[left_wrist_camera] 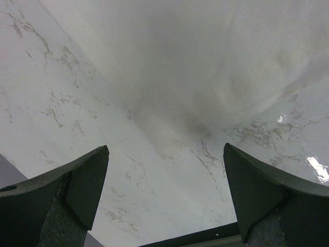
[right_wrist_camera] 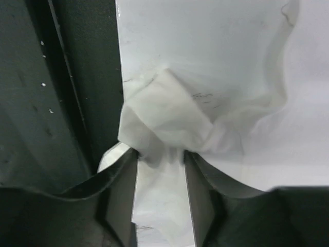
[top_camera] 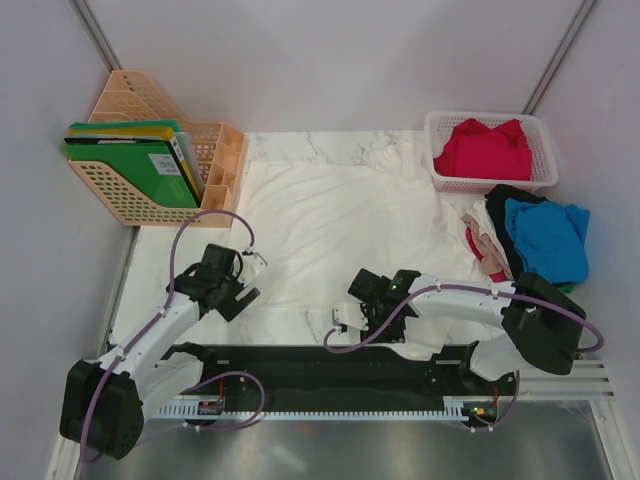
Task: Fold and stack the t-shirts
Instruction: Grap the side of the flattened tshirt closest away from the robot with both arms
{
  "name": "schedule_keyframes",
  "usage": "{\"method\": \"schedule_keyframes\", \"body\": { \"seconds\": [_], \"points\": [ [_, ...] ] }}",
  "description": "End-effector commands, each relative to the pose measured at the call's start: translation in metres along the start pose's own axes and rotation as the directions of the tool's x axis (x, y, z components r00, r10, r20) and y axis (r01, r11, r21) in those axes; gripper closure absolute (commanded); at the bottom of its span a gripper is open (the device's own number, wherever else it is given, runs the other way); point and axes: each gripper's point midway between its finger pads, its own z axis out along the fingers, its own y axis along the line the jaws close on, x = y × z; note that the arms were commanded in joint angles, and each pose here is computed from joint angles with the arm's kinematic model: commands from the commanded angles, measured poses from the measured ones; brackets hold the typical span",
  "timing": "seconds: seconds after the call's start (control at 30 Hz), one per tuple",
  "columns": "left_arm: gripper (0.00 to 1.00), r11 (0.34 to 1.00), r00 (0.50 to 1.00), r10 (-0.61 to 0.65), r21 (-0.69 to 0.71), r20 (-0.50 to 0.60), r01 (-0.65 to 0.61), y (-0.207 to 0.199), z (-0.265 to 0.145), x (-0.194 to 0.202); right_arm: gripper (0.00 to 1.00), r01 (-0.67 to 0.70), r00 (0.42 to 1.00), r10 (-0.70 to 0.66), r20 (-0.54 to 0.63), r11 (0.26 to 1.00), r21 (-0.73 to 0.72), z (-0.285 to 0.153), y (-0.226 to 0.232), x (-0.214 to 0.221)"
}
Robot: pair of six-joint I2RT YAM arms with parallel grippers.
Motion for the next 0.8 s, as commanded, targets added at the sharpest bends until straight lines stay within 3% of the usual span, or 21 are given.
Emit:
{"method": "schedule_keyframes", "body": {
  "seconds": [0.0, 0.03, 0.07, 0.17, 0.5, 0.77],
  "points": [
    [0.00, 0.999, 0.999, -0.030, -0.030, 0.035, 0.031, 0.008, 0.000, -0.010, 0.55, 0.000, 1.000, 0.000, 0.012, 0.999, -0.043, 0.008, 0.011, 0.000],
    [0.00, 0.999, 0.999, -0.026, -0.028, 0.033, 0.027, 0.008, 0.000, -0.011, 0.61, 0.001, 1.000, -0.001, -0.002, 0.999, -0.054, 0.010, 0.012, 0.003],
    [0.00, 0.999, 0.999, -0.027, -0.031, 0.035, 0.028, 0.009, 0.000, -0.011, 0.74, 0.011, 1.000, -0.012, -0.014, 0.998, -0.063, 0.011, 0.013, 0.005],
    [0.00, 0.999, 0.999, -0.028, -0.032, 0.034, 0.029, 0.009, 0.000, -0.011, 1.00, 0.013, 0.999, -0.017, -0.044, 0.997, -0.076, 0.012, 0.015, 0.011],
    [0.00, 0.999, 0.999, -0.031, -0.033, 0.032, 0.032, 0.008, 0.001, -0.009, 0.99, 0.089, 0.995, -0.087, -0.054, 0.995, 0.035, -0.014, -0.011, 0.005],
    [0.00, 0.999, 0.999, -0.031, -0.033, 0.035, 0.033, 0.007, 0.000, -0.007, 0.90, 0.134, 0.989, -0.132, -0.061, 0.990, 0.034, -0.030, -0.037, 0.002]
  ]
}}
